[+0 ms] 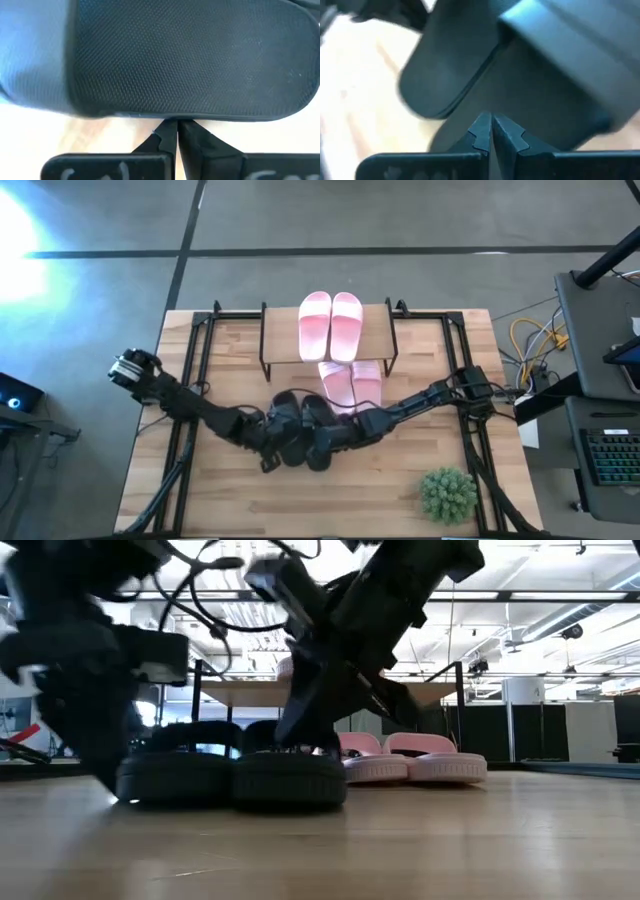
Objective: Pick and place slides into the shelf
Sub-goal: Move the black slides to the center of the table
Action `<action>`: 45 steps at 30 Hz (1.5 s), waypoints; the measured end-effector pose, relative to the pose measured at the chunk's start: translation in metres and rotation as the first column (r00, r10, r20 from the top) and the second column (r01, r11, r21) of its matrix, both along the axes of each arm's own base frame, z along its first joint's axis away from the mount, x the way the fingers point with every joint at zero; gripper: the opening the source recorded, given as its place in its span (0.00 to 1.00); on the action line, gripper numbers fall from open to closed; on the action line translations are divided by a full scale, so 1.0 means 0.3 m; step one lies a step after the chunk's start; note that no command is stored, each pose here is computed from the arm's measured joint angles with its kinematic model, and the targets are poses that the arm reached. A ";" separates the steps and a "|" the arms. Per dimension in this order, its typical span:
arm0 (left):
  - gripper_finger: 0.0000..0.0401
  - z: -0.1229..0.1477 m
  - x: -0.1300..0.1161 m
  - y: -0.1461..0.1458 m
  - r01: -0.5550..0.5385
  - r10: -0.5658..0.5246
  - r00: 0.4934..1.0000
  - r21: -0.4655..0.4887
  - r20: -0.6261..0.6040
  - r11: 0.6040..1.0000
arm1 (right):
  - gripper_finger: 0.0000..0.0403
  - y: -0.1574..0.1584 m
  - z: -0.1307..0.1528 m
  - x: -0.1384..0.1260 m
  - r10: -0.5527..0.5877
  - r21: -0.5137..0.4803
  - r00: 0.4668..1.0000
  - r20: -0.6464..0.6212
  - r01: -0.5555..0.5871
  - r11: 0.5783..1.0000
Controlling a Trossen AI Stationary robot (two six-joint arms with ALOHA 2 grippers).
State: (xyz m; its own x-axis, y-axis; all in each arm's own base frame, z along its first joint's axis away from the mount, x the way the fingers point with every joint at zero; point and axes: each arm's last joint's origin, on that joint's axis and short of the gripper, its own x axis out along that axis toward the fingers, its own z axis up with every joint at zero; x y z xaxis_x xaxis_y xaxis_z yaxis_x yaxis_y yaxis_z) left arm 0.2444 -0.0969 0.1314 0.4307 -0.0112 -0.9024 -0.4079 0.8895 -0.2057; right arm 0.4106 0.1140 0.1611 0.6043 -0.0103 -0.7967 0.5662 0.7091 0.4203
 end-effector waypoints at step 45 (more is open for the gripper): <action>0.00 0.130 -0.040 -0.270 -0.014 0.107 0.963 -0.352 0.247 0.936 | 0.02 0.186 -0.069 -0.033 -0.049 0.191 0.999 -0.012 0.050 0.980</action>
State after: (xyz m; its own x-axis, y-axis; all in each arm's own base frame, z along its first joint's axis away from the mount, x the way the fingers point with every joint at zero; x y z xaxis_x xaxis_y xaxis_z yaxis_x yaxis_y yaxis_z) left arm 0.2325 -0.1780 0.1703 0.6572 -0.2675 -0.7047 -0.3499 0.7197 -0.5996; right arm 0.4006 0.1698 0.1405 0.6011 0.1126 -0.7912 0.6020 0.5874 0.5409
